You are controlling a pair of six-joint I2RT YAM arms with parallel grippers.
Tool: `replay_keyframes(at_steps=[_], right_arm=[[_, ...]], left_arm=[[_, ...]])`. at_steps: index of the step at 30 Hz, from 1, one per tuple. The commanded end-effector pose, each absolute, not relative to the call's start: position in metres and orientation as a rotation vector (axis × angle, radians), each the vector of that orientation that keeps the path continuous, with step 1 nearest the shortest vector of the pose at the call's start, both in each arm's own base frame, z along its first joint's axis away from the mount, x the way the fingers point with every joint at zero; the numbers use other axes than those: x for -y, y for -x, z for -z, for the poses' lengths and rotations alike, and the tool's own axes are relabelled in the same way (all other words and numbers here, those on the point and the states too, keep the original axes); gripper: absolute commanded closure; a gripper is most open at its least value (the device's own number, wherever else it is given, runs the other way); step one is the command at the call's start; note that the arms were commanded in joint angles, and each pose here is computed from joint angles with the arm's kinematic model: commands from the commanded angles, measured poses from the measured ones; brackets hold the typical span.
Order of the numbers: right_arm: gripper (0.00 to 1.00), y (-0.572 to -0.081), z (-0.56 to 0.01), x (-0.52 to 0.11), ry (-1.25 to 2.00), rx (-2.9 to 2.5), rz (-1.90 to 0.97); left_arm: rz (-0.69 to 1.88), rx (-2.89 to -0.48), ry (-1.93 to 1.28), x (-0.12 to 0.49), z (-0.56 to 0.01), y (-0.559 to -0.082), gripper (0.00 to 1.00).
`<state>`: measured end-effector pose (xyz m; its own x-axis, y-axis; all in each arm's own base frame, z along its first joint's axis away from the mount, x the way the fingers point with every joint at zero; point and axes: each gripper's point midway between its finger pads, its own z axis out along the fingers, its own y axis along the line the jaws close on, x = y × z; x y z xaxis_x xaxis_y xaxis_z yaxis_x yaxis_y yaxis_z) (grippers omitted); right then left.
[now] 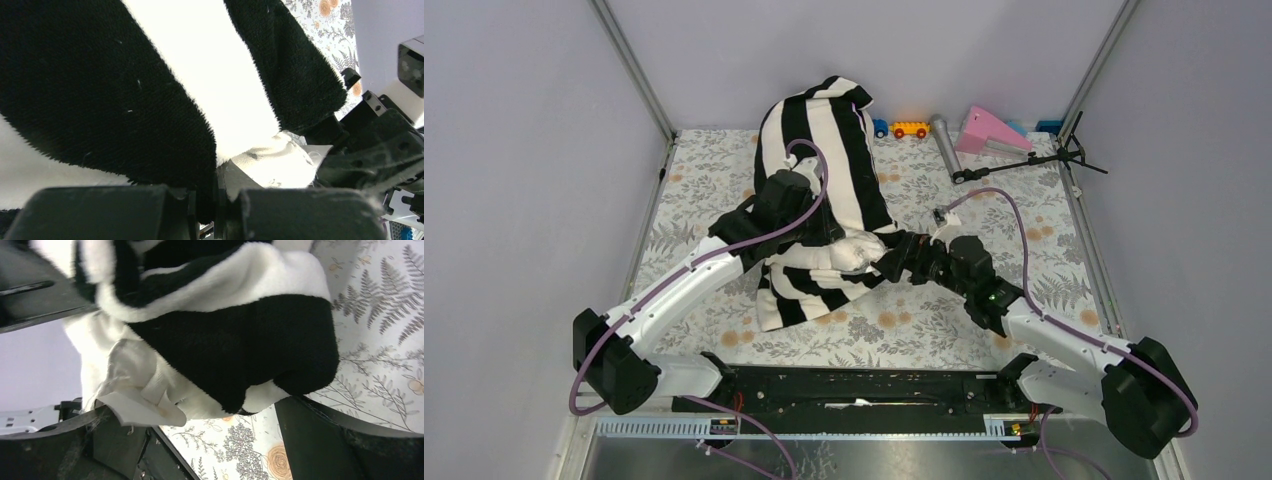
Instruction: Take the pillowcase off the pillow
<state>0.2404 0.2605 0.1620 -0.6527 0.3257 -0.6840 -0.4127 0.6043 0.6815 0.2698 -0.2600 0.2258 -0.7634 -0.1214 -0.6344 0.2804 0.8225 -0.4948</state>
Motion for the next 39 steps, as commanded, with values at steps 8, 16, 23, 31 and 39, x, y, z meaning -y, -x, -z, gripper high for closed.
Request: replay_keyframes(at_steps=[8, 16, 23, 31, 39], right_arm=[[0.05, -0.268, -0.079, -0.213, -0.15, -2.239, -0.653], [0.06, -0.273, -0.046, -0.22, -0.193, -2.33, -0.644], [0.03, -0.274, -0.083, -0.231, 0.007, -2.275, -0.718], [0.05, -0.241, -0.155, -0.234, 0.111, -2.077, -0.94], [0.05, -0.243, -0.17, -0.216, -0.179, -2.083, -0.938]], left_arm=[[0.966, -2.077, -0.184, 0.276, -0.302, -0.265, 1.0], [0.98, -2.076, -0.18, 0.275, -0.301, -0.264, 1.0], [0.976, -2.078, -0.162, 0.274, -0.293, -0.273, 1.0], [1.055, -2.043, -0.097, 0.287, -0.288, -0.302, 1.0], [1.347, -1.896, -0.058, 0.339, -0.33, -0.334, 1.0]])
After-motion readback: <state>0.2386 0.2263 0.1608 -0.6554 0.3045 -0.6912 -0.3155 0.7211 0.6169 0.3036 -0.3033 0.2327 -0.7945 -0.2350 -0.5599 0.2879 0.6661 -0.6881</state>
